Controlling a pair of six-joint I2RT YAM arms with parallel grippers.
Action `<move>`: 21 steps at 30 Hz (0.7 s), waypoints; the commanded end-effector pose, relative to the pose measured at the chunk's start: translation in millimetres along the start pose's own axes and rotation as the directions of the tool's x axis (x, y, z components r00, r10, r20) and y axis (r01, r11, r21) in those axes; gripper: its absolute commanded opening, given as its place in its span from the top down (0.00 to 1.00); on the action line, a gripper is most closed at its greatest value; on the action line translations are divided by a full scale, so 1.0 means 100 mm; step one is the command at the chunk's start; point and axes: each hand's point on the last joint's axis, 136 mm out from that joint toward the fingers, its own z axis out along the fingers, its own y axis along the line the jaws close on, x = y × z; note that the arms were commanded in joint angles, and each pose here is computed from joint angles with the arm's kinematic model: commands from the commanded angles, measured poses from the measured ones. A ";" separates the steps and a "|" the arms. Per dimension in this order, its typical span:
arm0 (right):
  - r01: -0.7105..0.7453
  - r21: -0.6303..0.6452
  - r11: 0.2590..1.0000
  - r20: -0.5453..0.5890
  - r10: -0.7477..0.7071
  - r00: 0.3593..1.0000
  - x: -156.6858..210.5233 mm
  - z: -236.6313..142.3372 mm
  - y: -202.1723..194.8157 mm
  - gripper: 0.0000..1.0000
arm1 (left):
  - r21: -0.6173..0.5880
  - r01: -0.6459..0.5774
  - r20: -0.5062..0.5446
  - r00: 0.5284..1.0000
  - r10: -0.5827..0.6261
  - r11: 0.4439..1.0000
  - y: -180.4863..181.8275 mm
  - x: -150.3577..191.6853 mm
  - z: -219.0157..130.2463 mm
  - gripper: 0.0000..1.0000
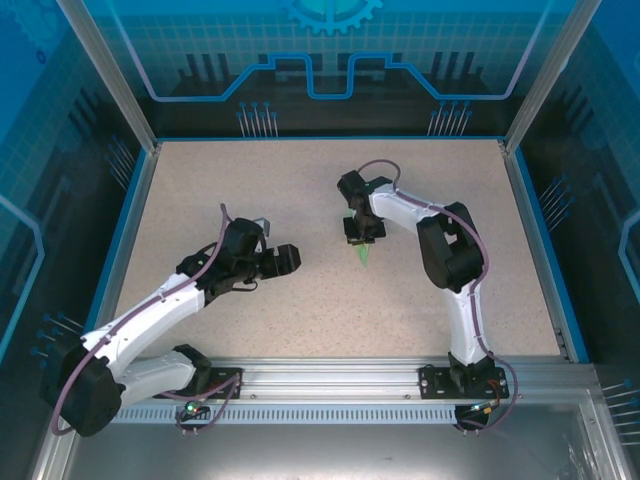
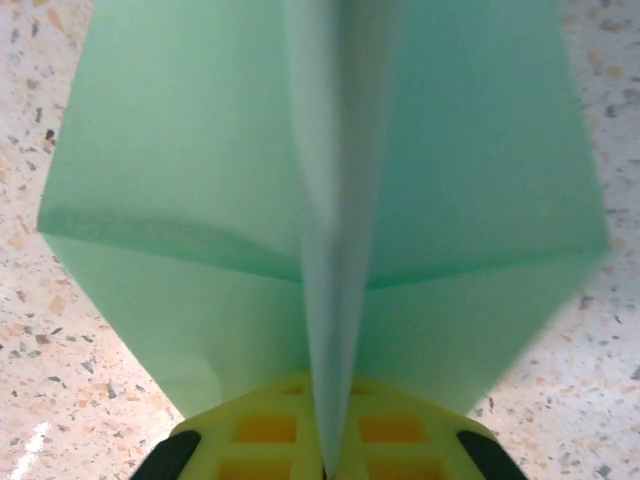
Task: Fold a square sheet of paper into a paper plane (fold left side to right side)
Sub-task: Place the paper plane at the center of the table.
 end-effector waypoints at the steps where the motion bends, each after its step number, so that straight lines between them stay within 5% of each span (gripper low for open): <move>1: 0.005 -0.013 1.000 -0.090 -0.006 0.996 0.12 0.18 -0.03 0.86 | -0.017 -0.018 0.005 1.000 0.018 1.000 0.06 0.00 -0.04 0.12; 21: 0.021 -0.011 1.000 0.009 -0.021 1.000 0.00 -0.30 -0.04 0.72 | -0.025 -0.004 -0.003 1.000 0.004 1.000 0.07 -0.06 -0.05 0.09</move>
